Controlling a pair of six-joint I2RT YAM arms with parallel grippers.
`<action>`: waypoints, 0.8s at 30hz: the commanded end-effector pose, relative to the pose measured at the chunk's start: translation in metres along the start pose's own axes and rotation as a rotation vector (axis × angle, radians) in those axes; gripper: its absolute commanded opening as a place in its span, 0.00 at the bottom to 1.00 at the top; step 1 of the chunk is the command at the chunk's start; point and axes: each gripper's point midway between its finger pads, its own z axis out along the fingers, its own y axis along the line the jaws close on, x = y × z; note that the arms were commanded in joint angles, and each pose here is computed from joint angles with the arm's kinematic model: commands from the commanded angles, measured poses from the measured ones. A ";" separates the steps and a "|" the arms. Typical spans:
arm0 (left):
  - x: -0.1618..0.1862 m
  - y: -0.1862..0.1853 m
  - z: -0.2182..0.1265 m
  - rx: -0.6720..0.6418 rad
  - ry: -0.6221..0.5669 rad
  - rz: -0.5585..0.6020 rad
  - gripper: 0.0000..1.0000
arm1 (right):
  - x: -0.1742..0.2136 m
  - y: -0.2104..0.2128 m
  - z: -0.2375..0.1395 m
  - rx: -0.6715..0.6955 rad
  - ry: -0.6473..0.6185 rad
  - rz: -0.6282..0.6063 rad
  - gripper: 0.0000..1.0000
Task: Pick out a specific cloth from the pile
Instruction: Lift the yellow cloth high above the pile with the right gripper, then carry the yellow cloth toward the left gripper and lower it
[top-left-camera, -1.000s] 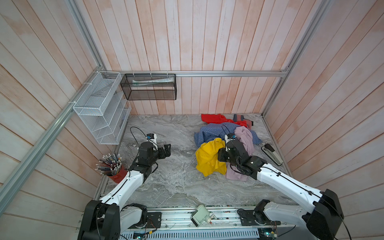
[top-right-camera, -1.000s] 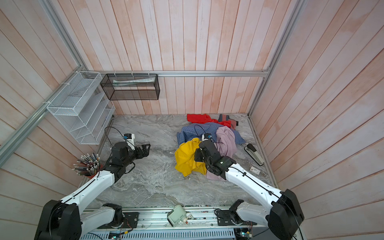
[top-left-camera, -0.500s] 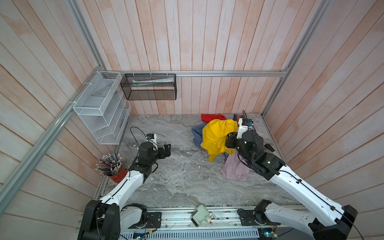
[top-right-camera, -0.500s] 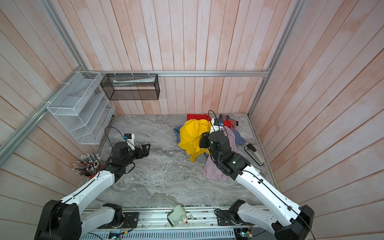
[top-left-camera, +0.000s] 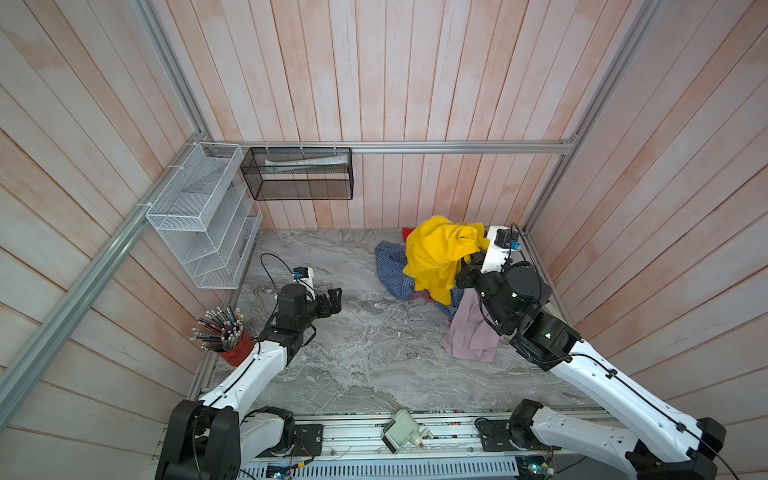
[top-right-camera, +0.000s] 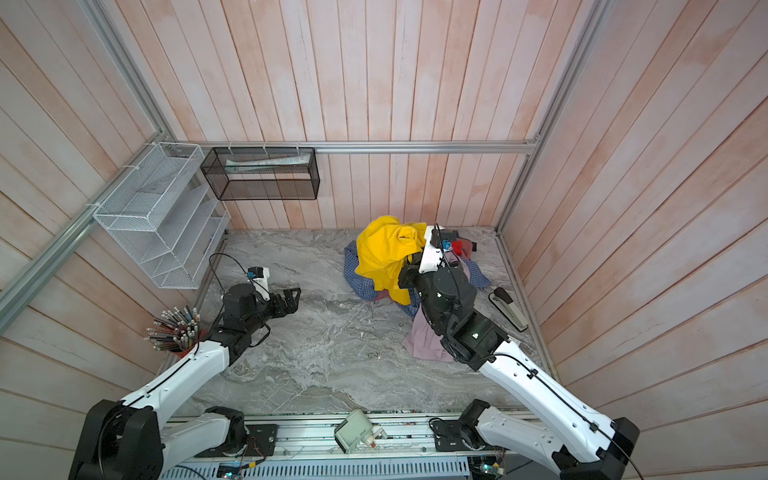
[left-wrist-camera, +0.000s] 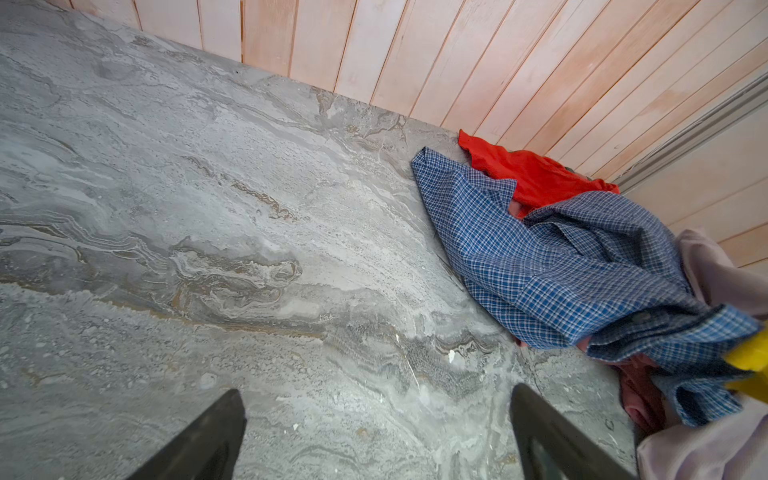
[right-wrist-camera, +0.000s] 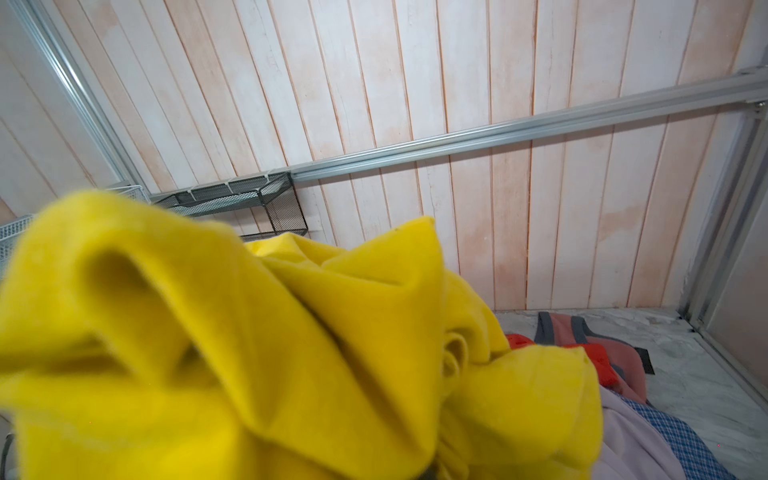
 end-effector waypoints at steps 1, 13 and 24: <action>-0.007 -0.006 -0.002 0.020 -0.023 0.011 1.00 | -0.046 0.026 -0.003 -0.095 -0.142 -0.004 0.00; -0.019 -0.008 -0.010 0.022 -0.071 -0.006 1.00 | -0.056 0.083 0.021 -0.309 -0.204 0.003 0.00; -0.038 0.013 -0.032 -0.100 -0.189 -0.070 1.00 | 0.035 0.162 0.067 -0.624 0.092 0.020 0.00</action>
